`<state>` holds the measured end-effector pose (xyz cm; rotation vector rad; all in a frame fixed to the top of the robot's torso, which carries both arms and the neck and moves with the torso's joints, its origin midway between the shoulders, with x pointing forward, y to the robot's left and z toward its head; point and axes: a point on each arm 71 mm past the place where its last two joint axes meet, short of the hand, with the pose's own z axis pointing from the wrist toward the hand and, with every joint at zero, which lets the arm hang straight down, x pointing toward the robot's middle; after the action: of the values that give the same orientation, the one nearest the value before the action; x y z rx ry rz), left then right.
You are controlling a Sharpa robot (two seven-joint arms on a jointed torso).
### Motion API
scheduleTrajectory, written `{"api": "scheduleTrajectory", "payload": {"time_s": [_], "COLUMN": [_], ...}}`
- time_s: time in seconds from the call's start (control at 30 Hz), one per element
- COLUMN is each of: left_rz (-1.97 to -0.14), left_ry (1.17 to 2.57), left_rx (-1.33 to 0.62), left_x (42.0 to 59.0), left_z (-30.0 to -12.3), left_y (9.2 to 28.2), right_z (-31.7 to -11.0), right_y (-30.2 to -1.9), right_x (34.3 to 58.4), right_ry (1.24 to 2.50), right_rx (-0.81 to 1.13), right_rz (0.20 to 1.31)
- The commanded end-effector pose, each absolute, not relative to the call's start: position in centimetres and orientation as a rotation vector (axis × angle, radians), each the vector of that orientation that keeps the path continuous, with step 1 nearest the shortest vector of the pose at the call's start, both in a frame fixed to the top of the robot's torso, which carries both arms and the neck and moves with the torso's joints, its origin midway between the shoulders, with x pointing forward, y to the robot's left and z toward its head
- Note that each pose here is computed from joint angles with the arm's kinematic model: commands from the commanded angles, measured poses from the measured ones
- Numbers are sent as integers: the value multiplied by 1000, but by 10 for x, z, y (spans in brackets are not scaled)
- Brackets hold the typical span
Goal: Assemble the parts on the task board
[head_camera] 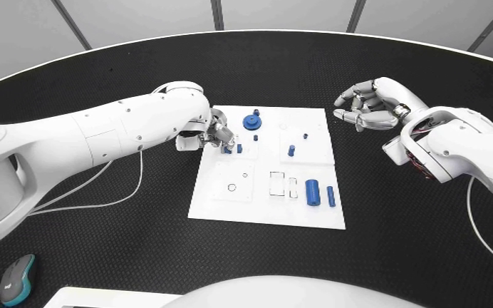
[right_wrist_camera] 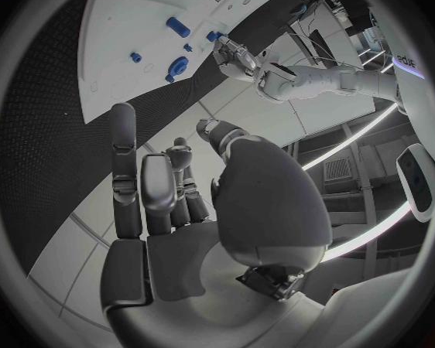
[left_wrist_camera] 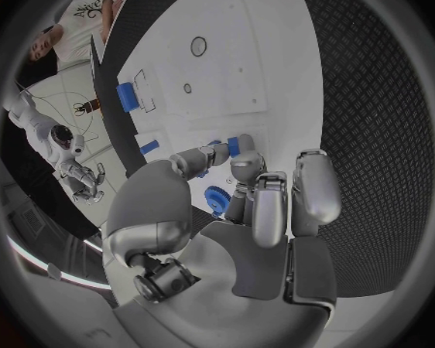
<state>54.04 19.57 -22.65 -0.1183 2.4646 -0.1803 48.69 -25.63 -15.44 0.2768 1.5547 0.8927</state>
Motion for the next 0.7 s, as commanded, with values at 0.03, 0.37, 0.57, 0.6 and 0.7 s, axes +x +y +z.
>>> {"api": "scheduleTrajectory", "payload": {"time_s": [0.03,0.37,0.57,0.6,0.7], "left_rz": [-178,-175,-173,-173,-172], "left_ry": [2456,2424,2424,2424,2424], "left_rx": [-127,-157,-156,-157,-157], "left_x": [541,543,543,543,543], "left_z": [-226,-225,-225,-225,-225], "left_y": [196,196,195,195,195], "right_z": [-154,-155,-156,-157,-157], "right_y": [-256,-255,-253,-253,-254], "right_x": [487,487,487,487,487], "right_ry": [1555,1556,1559,1560,1560], "right_rx": [276,274,274,274,275], "right_rz": [894,897,899,899,898]}}
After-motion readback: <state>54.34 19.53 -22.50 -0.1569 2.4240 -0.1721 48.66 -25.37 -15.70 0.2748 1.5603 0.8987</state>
